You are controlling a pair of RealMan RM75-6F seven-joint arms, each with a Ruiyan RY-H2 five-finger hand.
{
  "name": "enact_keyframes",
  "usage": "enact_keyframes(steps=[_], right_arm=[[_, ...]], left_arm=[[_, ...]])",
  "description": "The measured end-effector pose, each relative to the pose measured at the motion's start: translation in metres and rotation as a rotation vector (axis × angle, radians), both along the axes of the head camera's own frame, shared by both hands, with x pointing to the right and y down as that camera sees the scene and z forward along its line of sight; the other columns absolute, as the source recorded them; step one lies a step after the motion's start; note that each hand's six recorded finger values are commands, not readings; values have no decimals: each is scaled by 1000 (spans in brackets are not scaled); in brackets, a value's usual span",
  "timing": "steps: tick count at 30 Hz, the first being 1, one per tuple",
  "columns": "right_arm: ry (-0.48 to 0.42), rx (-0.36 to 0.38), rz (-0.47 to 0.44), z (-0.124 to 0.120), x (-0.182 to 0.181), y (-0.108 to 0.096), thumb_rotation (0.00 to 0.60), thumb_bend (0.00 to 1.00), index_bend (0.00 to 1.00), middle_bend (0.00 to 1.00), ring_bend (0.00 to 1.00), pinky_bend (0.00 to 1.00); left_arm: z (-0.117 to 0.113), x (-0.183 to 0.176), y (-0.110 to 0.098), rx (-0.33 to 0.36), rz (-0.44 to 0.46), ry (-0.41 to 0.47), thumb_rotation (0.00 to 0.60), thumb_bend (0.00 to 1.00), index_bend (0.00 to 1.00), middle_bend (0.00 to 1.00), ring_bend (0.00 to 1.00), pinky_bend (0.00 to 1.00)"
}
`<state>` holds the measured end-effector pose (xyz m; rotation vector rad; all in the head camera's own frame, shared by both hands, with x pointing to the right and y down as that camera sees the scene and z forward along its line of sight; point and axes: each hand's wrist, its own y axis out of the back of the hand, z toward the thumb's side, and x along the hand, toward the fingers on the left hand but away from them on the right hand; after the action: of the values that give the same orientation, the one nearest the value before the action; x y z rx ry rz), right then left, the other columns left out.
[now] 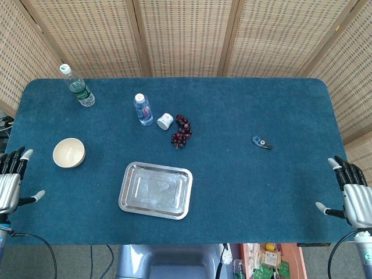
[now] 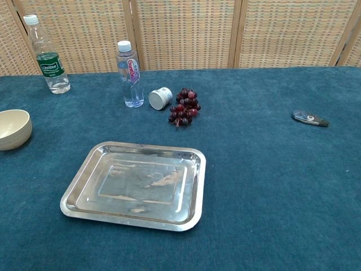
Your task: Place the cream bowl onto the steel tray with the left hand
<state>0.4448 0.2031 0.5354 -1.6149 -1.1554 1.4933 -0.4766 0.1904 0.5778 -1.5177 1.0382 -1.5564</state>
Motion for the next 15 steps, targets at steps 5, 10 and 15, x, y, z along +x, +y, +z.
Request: enact_keyframes(steps=[5,10,15], right_arm=[[-2,13,8,-3,2,-1,600,0,7,0,0,0],[-10,15,11,-4,2,-2,600,0,7,0,0,0],[-8,6,10,-1,2,-2,600,0,7,0,0,0]], left_arm=[[3,-3,0,-6,-6,-5,600,0,0,0,0,0],[13,-2,-4,-35,5,-20,600,0,8,0,0,0],[44,1,-13,-95,26,-38,600,0,198,0,0,0]])
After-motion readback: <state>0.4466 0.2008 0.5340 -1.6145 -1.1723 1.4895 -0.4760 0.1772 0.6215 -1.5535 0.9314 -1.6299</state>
